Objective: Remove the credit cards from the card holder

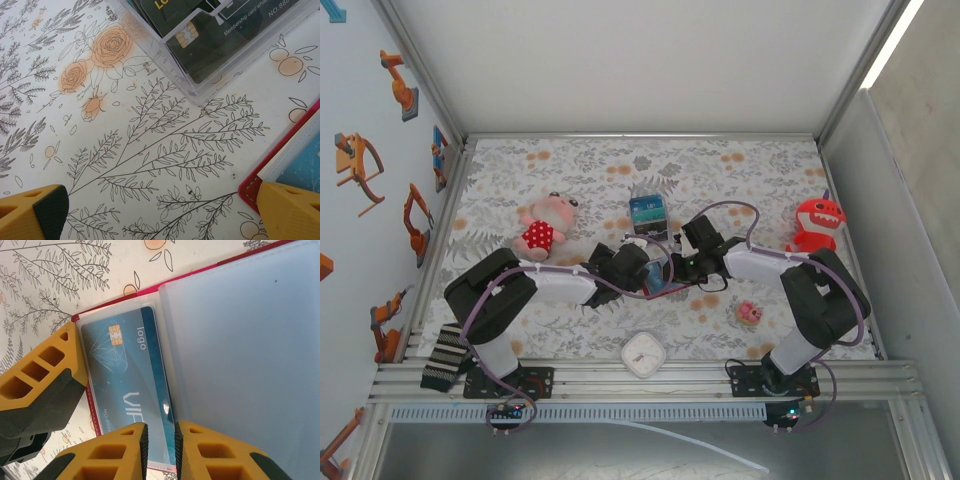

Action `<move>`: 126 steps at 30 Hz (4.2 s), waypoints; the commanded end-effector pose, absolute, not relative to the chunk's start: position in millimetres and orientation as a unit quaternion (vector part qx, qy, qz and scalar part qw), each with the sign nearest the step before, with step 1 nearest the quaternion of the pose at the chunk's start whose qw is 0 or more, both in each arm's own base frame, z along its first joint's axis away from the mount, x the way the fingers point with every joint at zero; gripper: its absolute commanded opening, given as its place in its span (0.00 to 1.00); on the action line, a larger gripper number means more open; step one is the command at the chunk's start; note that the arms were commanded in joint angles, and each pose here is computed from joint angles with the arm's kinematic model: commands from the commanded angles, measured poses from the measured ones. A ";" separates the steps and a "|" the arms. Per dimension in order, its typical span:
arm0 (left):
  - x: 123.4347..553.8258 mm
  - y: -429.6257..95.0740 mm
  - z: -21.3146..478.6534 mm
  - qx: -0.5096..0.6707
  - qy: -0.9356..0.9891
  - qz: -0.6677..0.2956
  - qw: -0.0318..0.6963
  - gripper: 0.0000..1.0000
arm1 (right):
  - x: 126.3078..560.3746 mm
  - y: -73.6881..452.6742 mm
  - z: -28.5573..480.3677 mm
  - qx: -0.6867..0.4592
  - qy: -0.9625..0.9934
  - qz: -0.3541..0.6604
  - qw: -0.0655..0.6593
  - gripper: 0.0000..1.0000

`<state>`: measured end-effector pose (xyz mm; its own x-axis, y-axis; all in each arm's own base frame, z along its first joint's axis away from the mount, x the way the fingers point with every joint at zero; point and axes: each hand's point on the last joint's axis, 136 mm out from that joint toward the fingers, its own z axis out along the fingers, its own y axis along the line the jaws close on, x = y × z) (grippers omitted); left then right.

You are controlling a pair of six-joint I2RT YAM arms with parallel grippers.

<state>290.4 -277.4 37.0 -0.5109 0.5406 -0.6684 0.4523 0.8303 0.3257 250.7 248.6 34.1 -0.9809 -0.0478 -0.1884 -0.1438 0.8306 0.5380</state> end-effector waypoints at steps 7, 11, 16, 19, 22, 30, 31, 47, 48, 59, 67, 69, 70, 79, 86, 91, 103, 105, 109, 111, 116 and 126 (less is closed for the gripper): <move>291.3 -277.1 42.5 0.301 0.861 0.073 0.404 0.97 | 257.4 261.5 41.5 -0.084 0.952 0.279 0.090 0.22; 291.7 -277.5 42.1 0.301 0.861 0.073 0.404 0.97 | 258.7 264.5 38.5 -0.088 0.954 0.271 0.087 0.23; 291.0 -276.9 40.7 0.302 0.861 0.073 0.402 0.97 | 262.1 255.7 25.2 -0.083 0.965 0.236 0.082 0.23; 291.1 -277.1 40.8 0.302 0.861 0.074 0.403 0.97 | 263.5 250.7 18.2 -0.078 0.969 0.220 0.078 0.23; 290.9 -276.1 39.0 0.302 0.861 0.076 0.401 0.97 | 264.0 248.6 16.1 -0.076 0.970 0.216 0.078 0.23; 290.6 -272.4 33.8 0.300 0.863 0.085 0.397 0.97 | 264.5 243.1 21.3 -0.068 0.969 0.221 0.086 0.23; 290.7 -272.5 33.9 0.300 0.863 0.085 0.397 0.97 | 263.7 243.1 21.7 -0.069 0.969 0.222 0.087 0.22; 291.5 -272.4 37.5 0.298 0.863 0.086 0.399 0.97 | 250.9 236.9 5.9 -0.063 0.972 0.218 0.059 0.25; 291.1 -272.1 37.7 0.298 0.863 0.087 0.399 0.97 | 249.3 238.0 5.8 -0.064 0.971 0.222 0.056 0.25; 291.8 -262.5 43.4 0.293 0.862 0.111 0.398 0.97 | 233.0 260.2 23.8 -0.052 0.944 0.323 0.047 0.22; 290.9 -255.1 43.8 0.289 0.865 0.133 0.389 0.97 | 243.2 274.3 44.6 -0.027 0.913 0.400 0.079 0.16; 290.3 -254.7 43.5 0.290 0.864 0.135 0.388 0.97 | 245.1 274.6 45.6 -0.022 0.909 0.408 0.082 0.13; 290.0 -255.1 43.4 0.291 0.864 0.135 0.388 0.97 | 246.3 274.6 45.8 -0.020 0.907 0.411 0.084 0.12; 287.6 -261.1 41.8 0.299 0.862 0.133 0.387 0.97 | 248.8 285.3 46.5 -0.011 0.883 0.463 0.078 0.14; 287.1 -263.6 41.2 0.301 0.861 0.133 0.387 0.97 | 250.5 287.3 43.7 -0.011 0.881 0.467 0.078 0.14; 287.3 -263.5 41.3 0.299 0.861 0.133 0.388 0.97 | 250.1 283.7 41.8 -0.015 0.888 0.453 0.081 0.09; 287.4 -264.0 40.1 0.298 0.862 0.133 0.388 0.97 | 249.7 270.9 36.6 -0.019 0.907 0.411 0.094 0.01; 286.8 -264.2 39.3 0.299 0.863 0.132 0.387 0.97 | 250.0 263.7 37.4 -0.022 0.916 0.387 0.101 0.00; 286.5 -263.9 37.8 0.301 0.862 0.133 0.385 0.97 | 249.8 252.1 38.5 -0.029 0.930 0.349 0.108 0.00; 286.3 -263.7 37.0 0.303 0.862 0.134 0.384 0.97 | 250.0 250.5 39.5 -0.029 0.932 0.344 0.109 0.00; 286.5 -263.3 39.2 0.303 0.860 0.133 0.388 0.97 | 251.3 246.8 42.2 -0.027 0.936 0.333 0.115 0.00; 289.0 -266.2 51.9 0.305 0.853 0.130 0.403 0.97 | 250.6 238.1 49.3 -0.031 0.943 0.308 0.121 0.00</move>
